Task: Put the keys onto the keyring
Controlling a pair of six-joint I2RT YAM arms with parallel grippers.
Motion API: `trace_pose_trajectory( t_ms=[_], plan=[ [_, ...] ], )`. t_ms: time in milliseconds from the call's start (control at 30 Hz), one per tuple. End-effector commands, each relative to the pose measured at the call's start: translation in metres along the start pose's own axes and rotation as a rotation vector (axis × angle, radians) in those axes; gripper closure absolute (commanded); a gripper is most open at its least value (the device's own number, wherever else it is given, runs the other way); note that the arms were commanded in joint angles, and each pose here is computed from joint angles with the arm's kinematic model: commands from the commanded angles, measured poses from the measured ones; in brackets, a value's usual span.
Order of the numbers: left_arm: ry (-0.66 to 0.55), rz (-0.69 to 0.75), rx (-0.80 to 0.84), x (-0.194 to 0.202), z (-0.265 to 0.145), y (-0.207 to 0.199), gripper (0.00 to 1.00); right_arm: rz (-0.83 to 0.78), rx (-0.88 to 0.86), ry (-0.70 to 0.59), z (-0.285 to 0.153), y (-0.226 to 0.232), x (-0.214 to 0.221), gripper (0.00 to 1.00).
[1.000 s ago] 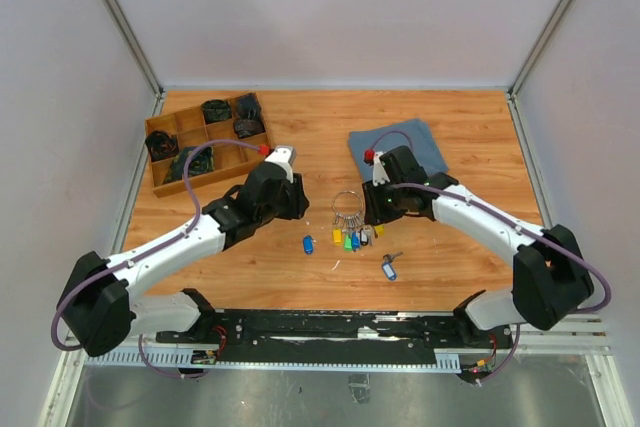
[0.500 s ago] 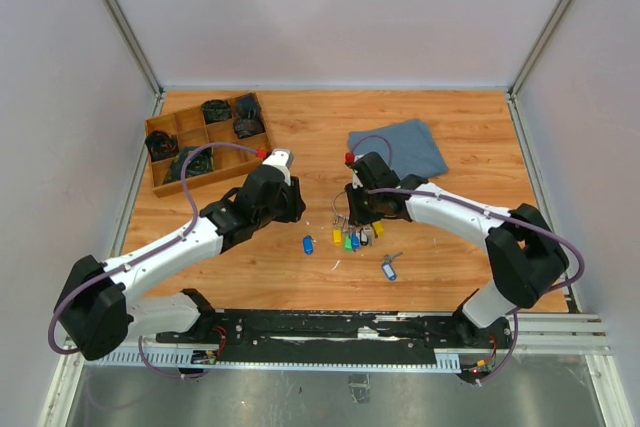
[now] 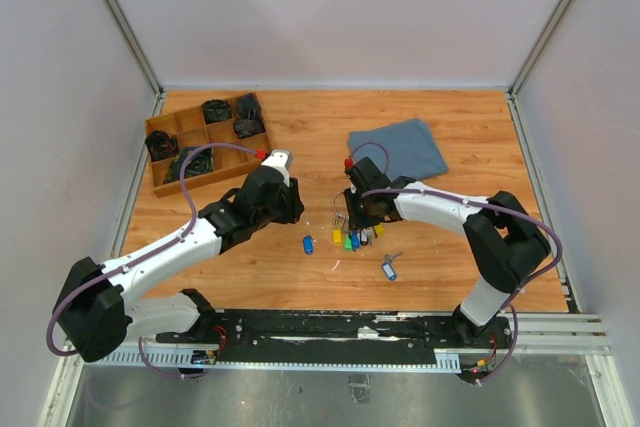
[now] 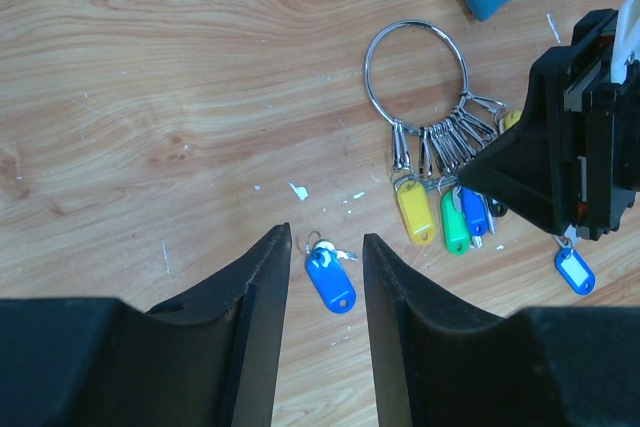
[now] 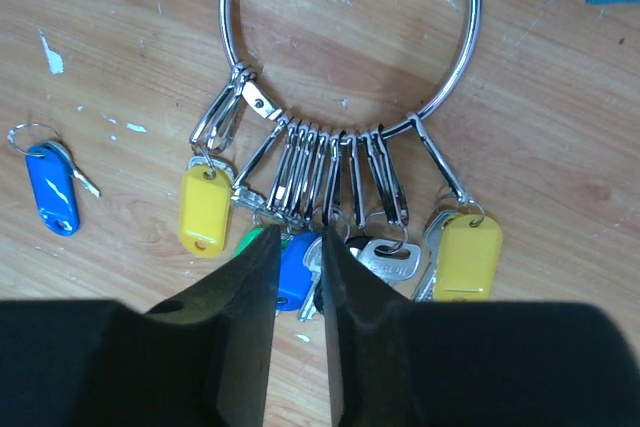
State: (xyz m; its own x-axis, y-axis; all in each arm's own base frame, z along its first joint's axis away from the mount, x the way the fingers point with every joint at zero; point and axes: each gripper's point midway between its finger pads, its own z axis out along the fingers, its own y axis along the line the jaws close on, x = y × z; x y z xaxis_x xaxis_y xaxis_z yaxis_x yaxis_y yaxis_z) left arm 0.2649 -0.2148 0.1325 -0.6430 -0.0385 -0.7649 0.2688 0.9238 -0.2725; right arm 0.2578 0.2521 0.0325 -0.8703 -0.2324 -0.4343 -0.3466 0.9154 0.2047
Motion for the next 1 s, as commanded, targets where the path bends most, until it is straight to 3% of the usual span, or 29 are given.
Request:
trace_pose_trajectory(
  t_ms=[0, 667, 967],
  plan=[
    [-0.018, -0.006, -0.01, -0.002, -0.002, 0.004, 0.59, 0.004, 0.032, -0.003, 0.004, -0.002, 0.0, 0.68],
    [-0.008, -0.002, -0.028, 0.002, -0.001, 0.008, 0.6, -0.151, 0.185, 0.027, 0.012, -0.034, -0.001, 0.12],
    [-0.007, -0.003, -0.035, 0.002, -0.002, 0.009, 0.6, -0.305, -0.019, -0.089, -0.002, 0.003, -0.031, 0.11]
  ],
)
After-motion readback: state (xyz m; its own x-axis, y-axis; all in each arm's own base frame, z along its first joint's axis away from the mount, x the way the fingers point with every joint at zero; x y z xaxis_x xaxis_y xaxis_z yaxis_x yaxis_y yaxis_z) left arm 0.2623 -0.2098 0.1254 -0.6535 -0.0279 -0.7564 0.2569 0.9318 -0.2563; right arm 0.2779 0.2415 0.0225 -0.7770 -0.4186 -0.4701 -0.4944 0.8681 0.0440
